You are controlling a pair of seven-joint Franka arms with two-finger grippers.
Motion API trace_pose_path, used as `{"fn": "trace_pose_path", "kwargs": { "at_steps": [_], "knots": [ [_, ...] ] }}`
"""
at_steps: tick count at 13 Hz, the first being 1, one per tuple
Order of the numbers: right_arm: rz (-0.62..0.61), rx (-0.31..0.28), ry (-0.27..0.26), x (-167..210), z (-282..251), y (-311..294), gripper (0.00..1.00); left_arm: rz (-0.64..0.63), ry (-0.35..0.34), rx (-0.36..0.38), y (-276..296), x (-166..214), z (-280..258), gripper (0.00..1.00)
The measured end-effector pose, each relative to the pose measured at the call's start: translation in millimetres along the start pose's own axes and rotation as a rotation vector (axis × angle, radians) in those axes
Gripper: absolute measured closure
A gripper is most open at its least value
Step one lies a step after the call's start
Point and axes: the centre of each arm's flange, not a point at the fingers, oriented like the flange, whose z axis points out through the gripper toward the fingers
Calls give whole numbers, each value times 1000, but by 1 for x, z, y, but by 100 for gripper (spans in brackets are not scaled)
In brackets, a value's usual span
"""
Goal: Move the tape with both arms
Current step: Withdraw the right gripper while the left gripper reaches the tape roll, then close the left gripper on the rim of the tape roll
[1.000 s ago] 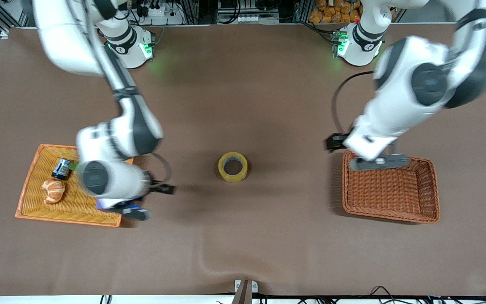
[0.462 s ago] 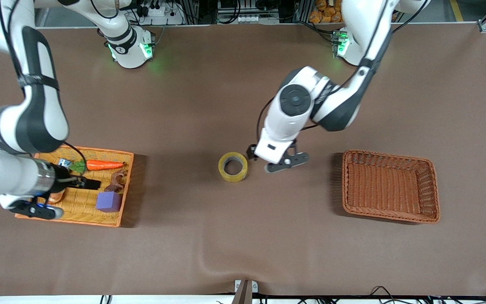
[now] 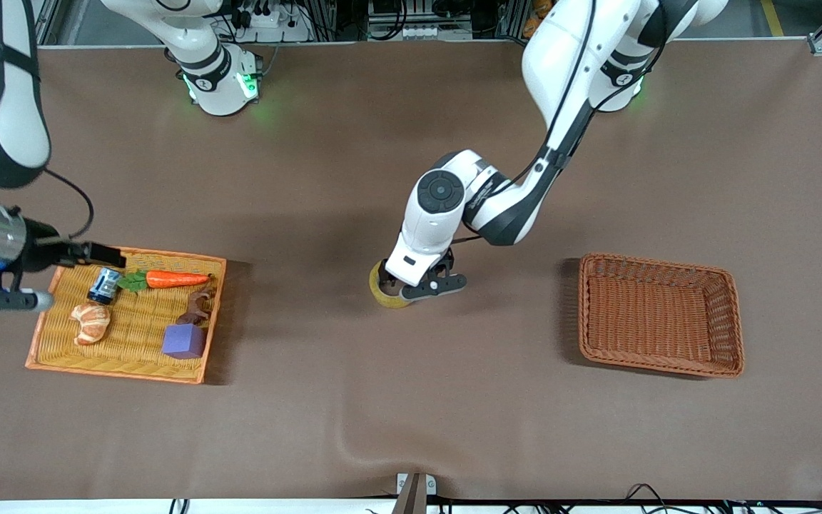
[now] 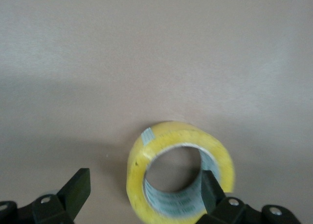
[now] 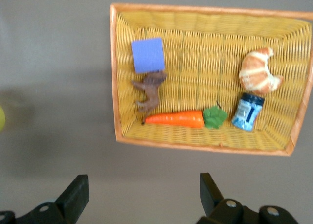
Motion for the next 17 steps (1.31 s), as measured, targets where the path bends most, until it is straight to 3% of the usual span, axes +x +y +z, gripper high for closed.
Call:
{"fn": "trace_pose_path", "kwargs": {
  "at_steps": [5, 6, 7, 13, 17],
  "knots": [
    [-22, -12, 59, -32, -52, 11, 0, 55, 9, 34, 0, -13, 28, 0],
    [-25, -12, 68, -34, -61, 20, 0, 65, 12, 41, 0, -14, 31, 7],
    [-21, -12, 81, -35, -70, 24, 0, 71, 13, 48, -1, -14, 35, 8],
    [40, -63, 44, -47, -91, 32, 0, 123, 20, 53, -1, -11, 40, 74],
    [36, -62, 18, -51, -94, 26, 0, 58, 64, 50, -18, 46, -23, 78]
  ]
}}
